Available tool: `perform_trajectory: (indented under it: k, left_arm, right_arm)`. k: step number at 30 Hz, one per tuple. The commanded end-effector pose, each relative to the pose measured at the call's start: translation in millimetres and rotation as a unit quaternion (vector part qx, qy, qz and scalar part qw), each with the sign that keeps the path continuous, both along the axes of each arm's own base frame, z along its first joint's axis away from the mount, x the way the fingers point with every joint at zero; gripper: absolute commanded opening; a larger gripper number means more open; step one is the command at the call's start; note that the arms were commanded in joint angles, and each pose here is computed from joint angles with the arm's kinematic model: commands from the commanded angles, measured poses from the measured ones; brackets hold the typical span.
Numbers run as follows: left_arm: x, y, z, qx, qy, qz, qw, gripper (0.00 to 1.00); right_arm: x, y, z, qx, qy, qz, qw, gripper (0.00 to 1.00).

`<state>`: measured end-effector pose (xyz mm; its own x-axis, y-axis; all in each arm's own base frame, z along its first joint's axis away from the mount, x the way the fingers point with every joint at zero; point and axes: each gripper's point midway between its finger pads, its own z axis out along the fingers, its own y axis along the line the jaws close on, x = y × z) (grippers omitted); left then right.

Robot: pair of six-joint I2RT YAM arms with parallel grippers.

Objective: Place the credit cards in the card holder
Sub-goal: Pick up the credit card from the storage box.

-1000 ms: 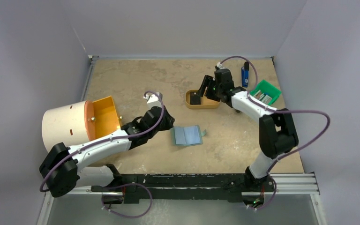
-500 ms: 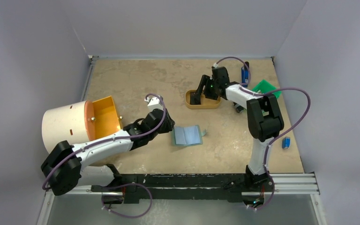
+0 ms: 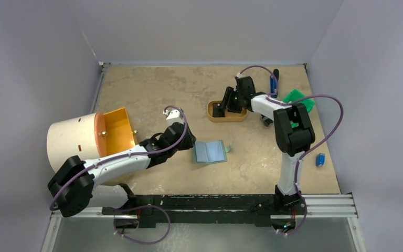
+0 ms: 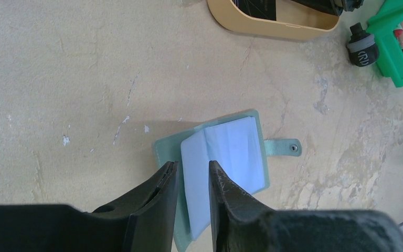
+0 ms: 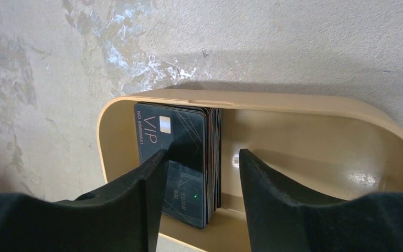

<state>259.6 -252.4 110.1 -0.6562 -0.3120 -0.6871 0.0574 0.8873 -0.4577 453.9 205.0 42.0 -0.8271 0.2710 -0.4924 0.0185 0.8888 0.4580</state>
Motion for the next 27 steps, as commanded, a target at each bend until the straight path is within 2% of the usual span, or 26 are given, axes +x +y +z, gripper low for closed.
perform_trajectory:
  k: [1,7,20,27]
  left_arm:
    - [3,-4,6,-0.013,-0.010,-0.001,1.000,0.27]
    - [3,-4,3,-0.013,-0.007,-0.001,1.000,0.26]
    - [3,-2,3,-0.009,-0.007,0.001,1.000,0.25]
    - [3,-3,2,-0.011,-0.005,0.001,1.000,0.24]
  right_arm:
    - [5,5,13,0.004,-0.015,0.016,1.000,0.51]
    - [0,-3,11,-0.008,-0.013,0.000,1.000,0.38]
    - [-4,-18,19,-0.019,-0.028,-0.022,0.999,0.25]
    - [-7,-18,24,-0.013,-0.036,-0.019,0.999,0.14]
